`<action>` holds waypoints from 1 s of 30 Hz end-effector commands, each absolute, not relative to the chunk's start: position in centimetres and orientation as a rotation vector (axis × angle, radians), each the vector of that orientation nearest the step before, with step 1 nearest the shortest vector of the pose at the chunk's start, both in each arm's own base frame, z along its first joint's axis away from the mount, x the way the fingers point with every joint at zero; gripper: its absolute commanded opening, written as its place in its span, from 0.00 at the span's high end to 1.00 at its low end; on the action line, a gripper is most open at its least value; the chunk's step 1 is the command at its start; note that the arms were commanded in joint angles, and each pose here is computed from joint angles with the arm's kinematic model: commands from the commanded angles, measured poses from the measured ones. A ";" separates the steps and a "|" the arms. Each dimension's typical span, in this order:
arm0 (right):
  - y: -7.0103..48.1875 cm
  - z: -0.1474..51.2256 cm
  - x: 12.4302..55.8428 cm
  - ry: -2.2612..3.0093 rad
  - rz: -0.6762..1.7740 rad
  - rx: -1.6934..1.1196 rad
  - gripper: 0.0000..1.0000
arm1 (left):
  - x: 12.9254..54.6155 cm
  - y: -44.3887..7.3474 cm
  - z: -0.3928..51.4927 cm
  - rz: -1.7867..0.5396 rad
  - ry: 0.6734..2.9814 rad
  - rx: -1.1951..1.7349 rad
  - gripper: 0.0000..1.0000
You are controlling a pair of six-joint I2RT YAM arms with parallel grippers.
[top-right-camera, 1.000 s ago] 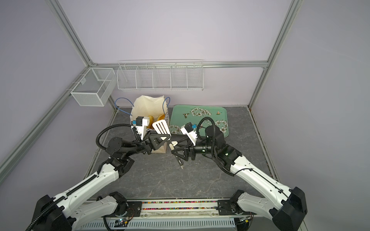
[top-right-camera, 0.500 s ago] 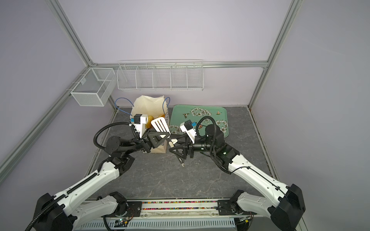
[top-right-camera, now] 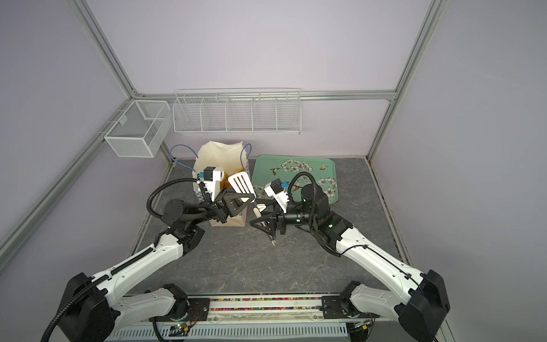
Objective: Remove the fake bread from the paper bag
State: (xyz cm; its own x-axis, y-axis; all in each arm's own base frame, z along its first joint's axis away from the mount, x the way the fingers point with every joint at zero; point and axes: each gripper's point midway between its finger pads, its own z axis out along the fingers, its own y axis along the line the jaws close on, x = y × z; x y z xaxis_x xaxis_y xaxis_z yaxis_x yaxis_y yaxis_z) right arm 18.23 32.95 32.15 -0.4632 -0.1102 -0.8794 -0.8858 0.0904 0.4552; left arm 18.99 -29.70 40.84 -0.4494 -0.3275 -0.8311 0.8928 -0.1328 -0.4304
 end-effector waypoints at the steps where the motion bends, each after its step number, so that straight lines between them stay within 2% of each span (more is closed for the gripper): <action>1: 33.1 31.4 18.6 1.733 1.380 -0.983 0.51 | 18.5 -29.8 43.1 -1.740 1.138 0.759 1.00; 3: 32.8 31.1 19.3 1.761 1.314 -0.937 0.71 | 18.8 -30.3 42.9 -1.749 1.157 0.779 1.00; 5: 32.1 31.0 20.1 1.765 1.242 -0.885 0.80 | 19.1 -30.6 43.0 -1.755 1.180 0.798 0.90; 7: 31.1 31.2 21.0 1.758 1.160 -0.821 0.83 | 19.5 -30.4 43.2 -1.745 1.196 0.791 0.68; 10: 29.4 32.1 22.0 1.737 1.037 -0.747 0.86 | 20.6 -29.3 43.7 -1.673 1.242 0.744 0.47; 13: 27.4 32.6 23.2 1.727 0.905 -0.659 0.87 | 23.0 -27.1 42.9 -1.460 1.420 0.664 0.37; 17: 25.4 33.5 24.4 1.701 0.781 -0.570 0.87 | 27.1 -20.9 40.6 -0.900 1.734 0.420 0.22; 20: 24.5 33.5 25.1 1.708 0.720 -0.530 0.86 | 30.3 -14.7 38.8 -0.605 1.928 0.181 0.21; 23: 23.9 33.1 25.9 1.731 0.670 -0.497 0.85 | 32.4 -9.2 37.0 -0.457 2.087 -0.034 0.23; 26: 23.9 32.9 26.4 1.744 0.635 -0.498 0.83 | 33.8 -6.9 36.0 -0.393 2.165 -0.102 0.23; 30: 23.8 32.7 26.6 1.742 0.598 -0.518 0.81 | 35.9 -6.3 34.3 -0.368 2.223 -0.118 0.23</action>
